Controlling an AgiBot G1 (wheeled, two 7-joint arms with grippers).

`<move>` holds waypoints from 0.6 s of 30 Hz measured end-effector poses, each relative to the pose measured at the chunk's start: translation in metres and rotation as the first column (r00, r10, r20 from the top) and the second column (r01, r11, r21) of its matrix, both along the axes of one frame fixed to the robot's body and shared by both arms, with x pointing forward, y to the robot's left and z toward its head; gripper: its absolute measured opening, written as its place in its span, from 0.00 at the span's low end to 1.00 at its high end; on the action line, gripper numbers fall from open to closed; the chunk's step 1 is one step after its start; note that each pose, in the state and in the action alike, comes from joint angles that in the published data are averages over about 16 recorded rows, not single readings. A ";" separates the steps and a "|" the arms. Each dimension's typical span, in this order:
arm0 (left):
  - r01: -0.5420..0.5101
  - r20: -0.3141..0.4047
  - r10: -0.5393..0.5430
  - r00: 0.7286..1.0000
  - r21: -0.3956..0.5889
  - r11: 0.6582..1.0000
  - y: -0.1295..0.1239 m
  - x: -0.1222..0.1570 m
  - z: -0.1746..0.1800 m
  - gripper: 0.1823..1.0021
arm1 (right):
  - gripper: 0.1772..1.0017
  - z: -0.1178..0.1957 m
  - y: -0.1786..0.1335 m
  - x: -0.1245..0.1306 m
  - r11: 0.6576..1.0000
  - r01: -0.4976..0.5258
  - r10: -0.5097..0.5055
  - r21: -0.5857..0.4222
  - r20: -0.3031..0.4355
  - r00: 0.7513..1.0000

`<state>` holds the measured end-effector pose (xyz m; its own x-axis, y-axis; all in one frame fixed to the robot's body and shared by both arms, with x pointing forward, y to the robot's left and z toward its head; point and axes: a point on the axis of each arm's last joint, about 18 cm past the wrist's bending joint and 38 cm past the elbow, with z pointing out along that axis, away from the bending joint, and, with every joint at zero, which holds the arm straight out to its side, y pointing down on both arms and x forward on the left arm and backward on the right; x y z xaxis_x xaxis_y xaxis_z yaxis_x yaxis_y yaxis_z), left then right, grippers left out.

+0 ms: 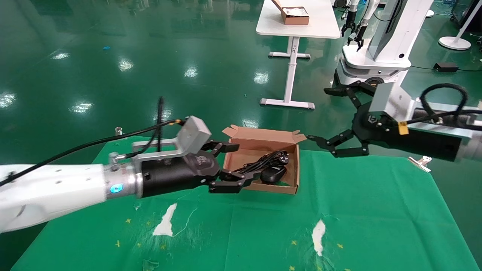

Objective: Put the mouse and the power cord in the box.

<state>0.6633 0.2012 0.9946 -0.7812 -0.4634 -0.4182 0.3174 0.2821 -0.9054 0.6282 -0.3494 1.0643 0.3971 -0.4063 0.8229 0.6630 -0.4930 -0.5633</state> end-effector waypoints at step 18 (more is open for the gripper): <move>0.188 0.032 -0.186 0.982 -0.079 0.979 0.060 -0.091 -0.003 0.99 | 1.00 -0.037 0.022 -0.071 0.962 -0.234 0.258 0.142 -0.185 0.948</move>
<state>0.5727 0.2615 0.9915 -0.8471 -0.3437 -0.4053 0.3799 0.1416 -0.9141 0.5574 -0.3279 1.0277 0.6482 -0.3634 0.6692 0.6234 -0.2515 -0.7404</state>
